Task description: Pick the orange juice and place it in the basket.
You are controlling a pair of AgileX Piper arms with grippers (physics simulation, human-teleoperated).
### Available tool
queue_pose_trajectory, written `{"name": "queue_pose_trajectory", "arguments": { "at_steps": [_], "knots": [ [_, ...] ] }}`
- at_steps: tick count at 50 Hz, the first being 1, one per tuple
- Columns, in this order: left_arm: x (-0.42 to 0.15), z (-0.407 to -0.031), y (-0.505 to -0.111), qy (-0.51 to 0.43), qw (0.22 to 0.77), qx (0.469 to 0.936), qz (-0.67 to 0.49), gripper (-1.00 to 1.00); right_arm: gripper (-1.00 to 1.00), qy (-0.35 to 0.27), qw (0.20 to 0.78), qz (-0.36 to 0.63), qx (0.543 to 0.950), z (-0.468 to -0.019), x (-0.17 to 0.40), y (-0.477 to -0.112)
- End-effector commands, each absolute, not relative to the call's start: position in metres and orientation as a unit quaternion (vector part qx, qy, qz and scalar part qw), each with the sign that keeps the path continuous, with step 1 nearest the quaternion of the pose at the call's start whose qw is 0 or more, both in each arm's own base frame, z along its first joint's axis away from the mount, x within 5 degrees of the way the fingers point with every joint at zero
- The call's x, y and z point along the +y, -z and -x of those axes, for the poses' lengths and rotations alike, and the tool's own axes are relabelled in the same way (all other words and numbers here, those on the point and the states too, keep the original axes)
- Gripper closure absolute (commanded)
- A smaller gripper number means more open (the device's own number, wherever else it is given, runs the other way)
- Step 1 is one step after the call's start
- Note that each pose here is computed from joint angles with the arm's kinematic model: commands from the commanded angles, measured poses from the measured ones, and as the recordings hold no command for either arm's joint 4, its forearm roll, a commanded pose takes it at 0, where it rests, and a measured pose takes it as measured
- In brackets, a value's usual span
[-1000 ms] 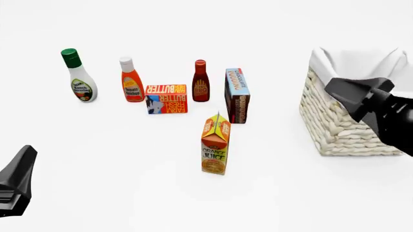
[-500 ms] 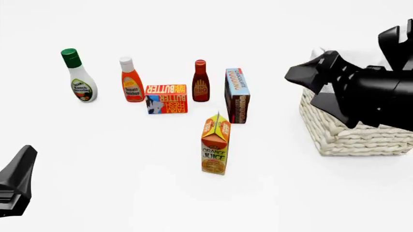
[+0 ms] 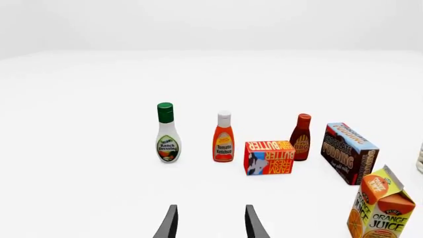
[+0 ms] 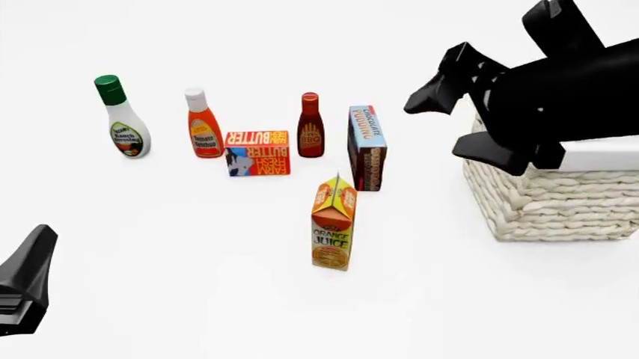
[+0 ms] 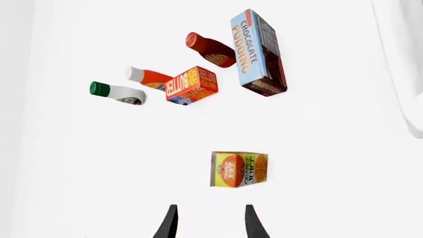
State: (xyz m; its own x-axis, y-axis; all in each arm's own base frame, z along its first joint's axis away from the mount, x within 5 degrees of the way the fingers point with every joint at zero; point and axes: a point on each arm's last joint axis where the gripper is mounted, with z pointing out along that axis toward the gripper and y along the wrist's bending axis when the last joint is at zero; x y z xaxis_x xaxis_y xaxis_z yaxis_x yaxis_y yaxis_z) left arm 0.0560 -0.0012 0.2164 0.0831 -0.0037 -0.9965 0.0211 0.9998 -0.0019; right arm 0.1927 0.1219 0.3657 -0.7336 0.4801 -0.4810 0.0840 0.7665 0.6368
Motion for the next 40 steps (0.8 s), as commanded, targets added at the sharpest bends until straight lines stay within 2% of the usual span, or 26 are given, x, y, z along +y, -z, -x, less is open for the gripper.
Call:
{"name": "queue_pose_trajectory", "arguments": {
  "at_steps": [1, 40],
  "knots": [
    [-0.001, -0.056, -0.216, 0.006, 0.736, 0.677, -0.004, -1.00, -1.00, -0.283, 0.284, -0.165, 0.901, -0.200, 0.137, -0.367],
    [-0.001, -0.056, -0.216, 0.006, 0.736, 0.677, -0.004, -1.00, -1.00, -0.241, 0.194, -0.157, 0.938, -0.206, 0.183, -0.371]
  ]
}}
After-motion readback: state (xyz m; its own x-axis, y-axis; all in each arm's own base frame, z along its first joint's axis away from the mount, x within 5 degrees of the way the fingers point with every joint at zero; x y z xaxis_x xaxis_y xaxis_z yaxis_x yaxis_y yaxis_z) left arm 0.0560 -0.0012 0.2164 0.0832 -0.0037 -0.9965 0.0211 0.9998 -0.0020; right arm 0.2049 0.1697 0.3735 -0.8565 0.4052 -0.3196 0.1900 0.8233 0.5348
